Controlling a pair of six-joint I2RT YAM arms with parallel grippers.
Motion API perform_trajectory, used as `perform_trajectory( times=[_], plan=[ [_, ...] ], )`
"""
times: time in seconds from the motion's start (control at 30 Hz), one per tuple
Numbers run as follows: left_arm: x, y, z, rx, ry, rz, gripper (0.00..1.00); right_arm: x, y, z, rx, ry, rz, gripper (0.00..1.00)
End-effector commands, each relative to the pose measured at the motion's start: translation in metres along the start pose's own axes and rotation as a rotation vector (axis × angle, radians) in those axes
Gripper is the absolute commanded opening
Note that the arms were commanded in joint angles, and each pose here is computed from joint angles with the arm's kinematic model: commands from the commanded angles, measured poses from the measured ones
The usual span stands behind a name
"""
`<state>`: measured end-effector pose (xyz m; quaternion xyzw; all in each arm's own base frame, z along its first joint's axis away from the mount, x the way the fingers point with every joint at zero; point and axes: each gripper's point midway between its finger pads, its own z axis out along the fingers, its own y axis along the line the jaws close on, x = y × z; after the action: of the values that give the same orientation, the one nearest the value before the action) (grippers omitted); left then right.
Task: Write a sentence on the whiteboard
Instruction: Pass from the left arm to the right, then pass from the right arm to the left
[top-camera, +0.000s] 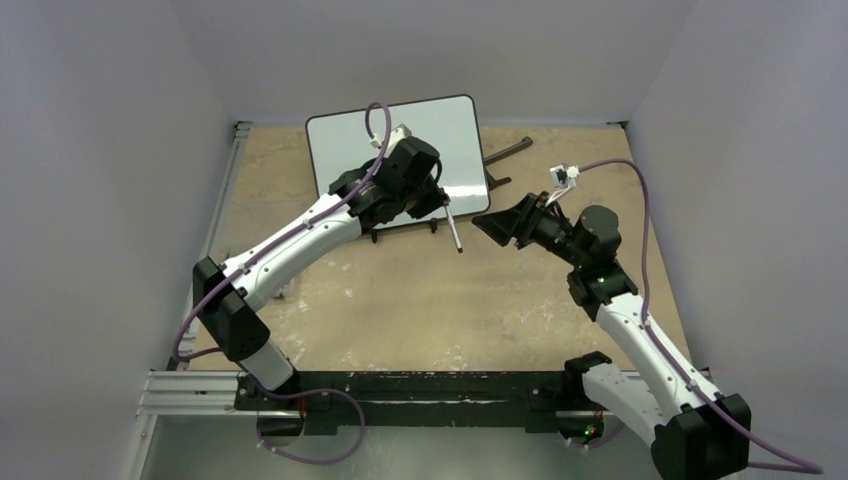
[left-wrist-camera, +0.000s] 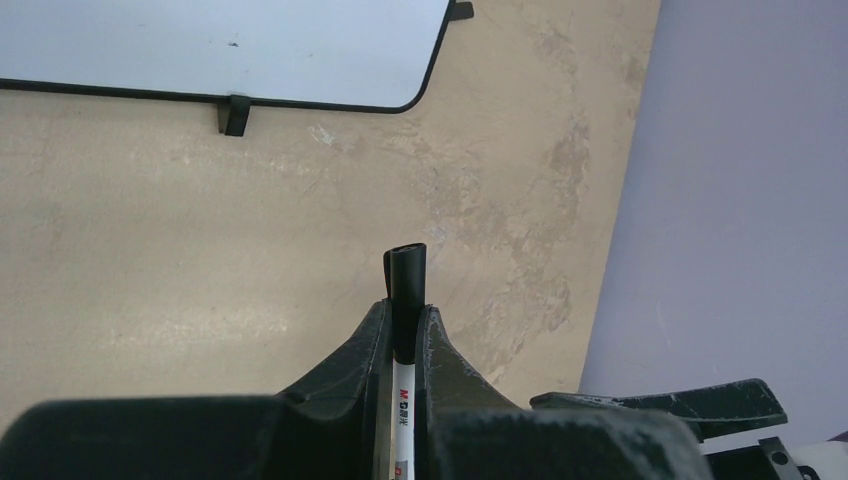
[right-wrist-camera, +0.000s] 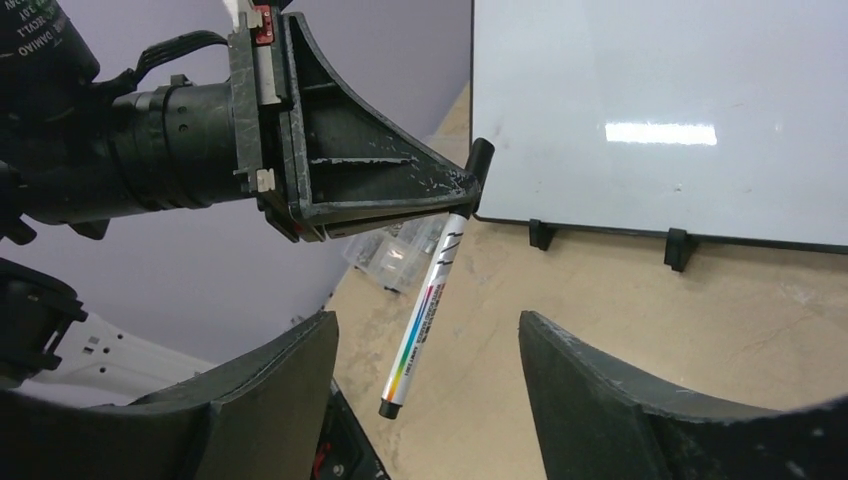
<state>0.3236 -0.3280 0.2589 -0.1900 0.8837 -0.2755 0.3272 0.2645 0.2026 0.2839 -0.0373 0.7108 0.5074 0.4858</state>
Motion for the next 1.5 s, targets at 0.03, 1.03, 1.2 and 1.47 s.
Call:
perform_trajectory(
  times=[0.03,1.03,1.2,1.47],
  plan=[
    [-0.022,-0.023,-0.014,0.095,-0.06,-0.092,0.0,-0.004,0.018,0.007,-0.1,0.001,-0.014,0.46],
    [-0.02,-0.044,-0.019,0.309,-0.078,0.039,0.1,0.02,0.028,0.026,-0.139,0.197,-0.019,0.0],
    [-0.027,-0.027,-0.045,0.323,-0.109,0.2,0.65,0.018,0.035,0.022,-0.152,0.238,-0.088,0.0],
    [-0.056,0.012,-0.102,0.277,-0.194,0.706,0.94,0.014,0.046,0.018,-0.171,0.309,-0.136,0.0]
  ],
)
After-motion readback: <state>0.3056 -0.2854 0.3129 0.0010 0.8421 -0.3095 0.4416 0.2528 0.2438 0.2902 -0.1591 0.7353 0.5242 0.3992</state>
